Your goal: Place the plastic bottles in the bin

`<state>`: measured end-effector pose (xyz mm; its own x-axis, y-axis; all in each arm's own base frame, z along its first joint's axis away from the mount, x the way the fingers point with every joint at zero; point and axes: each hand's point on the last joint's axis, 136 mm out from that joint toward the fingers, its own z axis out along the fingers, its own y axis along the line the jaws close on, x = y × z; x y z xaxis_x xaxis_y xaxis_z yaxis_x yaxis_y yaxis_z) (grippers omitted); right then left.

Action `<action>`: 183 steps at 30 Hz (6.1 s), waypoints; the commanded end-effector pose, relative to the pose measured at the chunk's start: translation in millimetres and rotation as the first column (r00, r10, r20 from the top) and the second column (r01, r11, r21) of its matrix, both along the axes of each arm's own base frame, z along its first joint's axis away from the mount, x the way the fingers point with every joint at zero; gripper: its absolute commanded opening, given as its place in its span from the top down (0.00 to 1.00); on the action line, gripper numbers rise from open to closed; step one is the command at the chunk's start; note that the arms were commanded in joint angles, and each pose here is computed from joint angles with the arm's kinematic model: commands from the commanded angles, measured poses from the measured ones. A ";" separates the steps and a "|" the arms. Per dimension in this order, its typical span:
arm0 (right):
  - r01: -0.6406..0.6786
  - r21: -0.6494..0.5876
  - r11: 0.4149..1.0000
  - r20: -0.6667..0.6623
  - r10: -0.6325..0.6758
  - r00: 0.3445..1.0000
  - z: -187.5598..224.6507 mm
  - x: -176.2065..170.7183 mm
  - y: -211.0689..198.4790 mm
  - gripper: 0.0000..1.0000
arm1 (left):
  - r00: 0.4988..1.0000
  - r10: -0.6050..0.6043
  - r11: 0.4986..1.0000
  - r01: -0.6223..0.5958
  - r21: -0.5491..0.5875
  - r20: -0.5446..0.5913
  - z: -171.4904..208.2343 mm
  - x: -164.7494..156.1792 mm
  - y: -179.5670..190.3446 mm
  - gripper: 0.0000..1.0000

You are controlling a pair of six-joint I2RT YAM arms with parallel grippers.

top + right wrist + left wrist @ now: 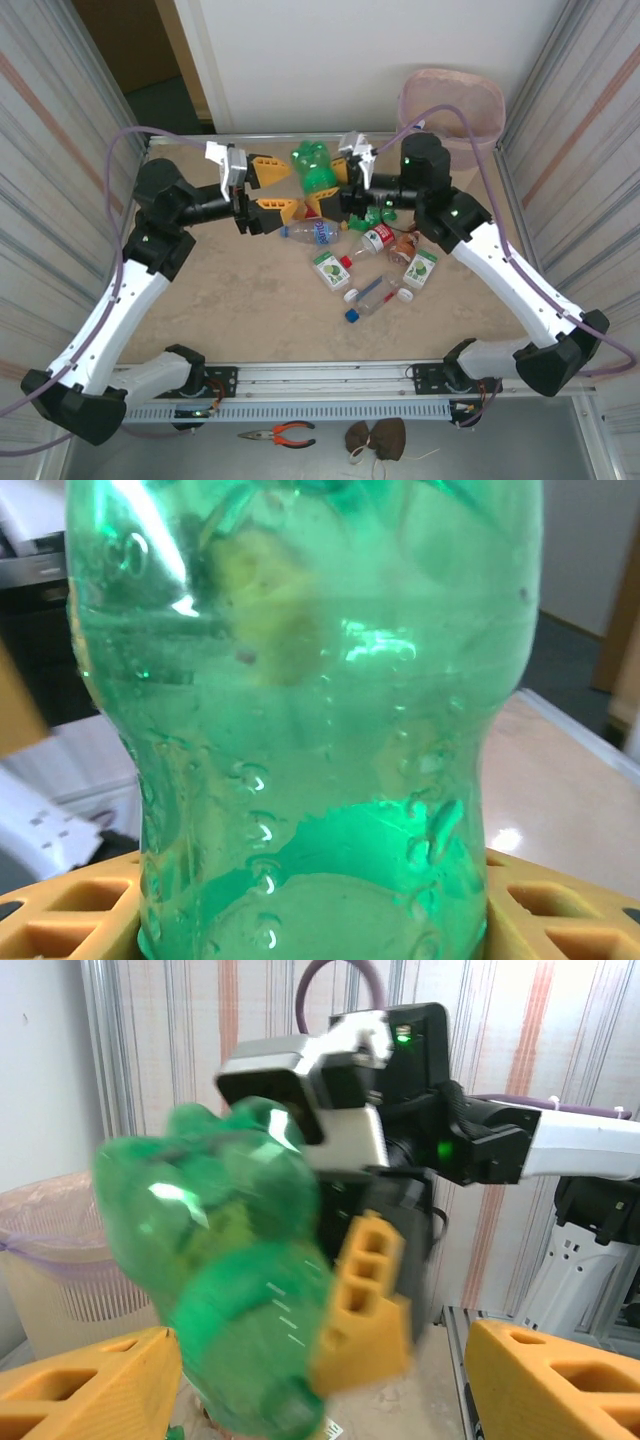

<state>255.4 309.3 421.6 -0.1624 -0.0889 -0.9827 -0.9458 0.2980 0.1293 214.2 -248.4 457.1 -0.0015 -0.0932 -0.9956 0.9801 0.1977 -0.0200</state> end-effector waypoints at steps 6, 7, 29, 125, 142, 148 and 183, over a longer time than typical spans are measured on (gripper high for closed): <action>0.302 0.026 0.953 -0.084 -0.299 0.950 17.3 58.3 -69.4 0.50 | 0.997 0.078 0.997 -0.078 0.009 -0.003 -5.7 4.0 6.6 0.25; 0.339 0.025 0.941 -0.095 -0.335 0.937 16.7 66.1 -79.0 0.50 | 0.997 0.081 0.997 -0.081 0.012 -0.009 -7.4 4.8 6.4 0.25; 0.912 -0.125 0.392 -0.347 -0.878 0.330 -10.1 224.5 -318.2 0.53 | 0.972 0.198 0.980 -0.197 0.020 -0.123 -21.8 23.7 16.8 0.24; 0.896 -0.347 0.277 -0.241 -0.950 0.200 18.8 119.1 -321.9 0.16 | -0.512 0.318 0.580 -0.560 0.591 -0.798 -309.9 221.1 92.2 0.36; 0.899 -0.359 0.252 -0.234 -0.956 0.175 12.7 103.0 -331.9 0.16 | -0.767 0.106 0.597 -0.460 0.657 -0.633 -394.5 255.6 68.9 0.40; 0.898 -0.367 0.244 -0.228 -0.959 0.167 9.9 100.9 -334.3 0.16 | -0.799 0.100 0.600 -0.428 0.676 -0.594 -410.4 259.7 64.7 0.38; 0.905 -0.364 0.222 -0.219 -0.964 0.148 7.6 95.6 -342.6 0.17 | -0.802 0.097 0.619 -0.415 0.666 -0.589 -420.2 266.3 45.6 0.66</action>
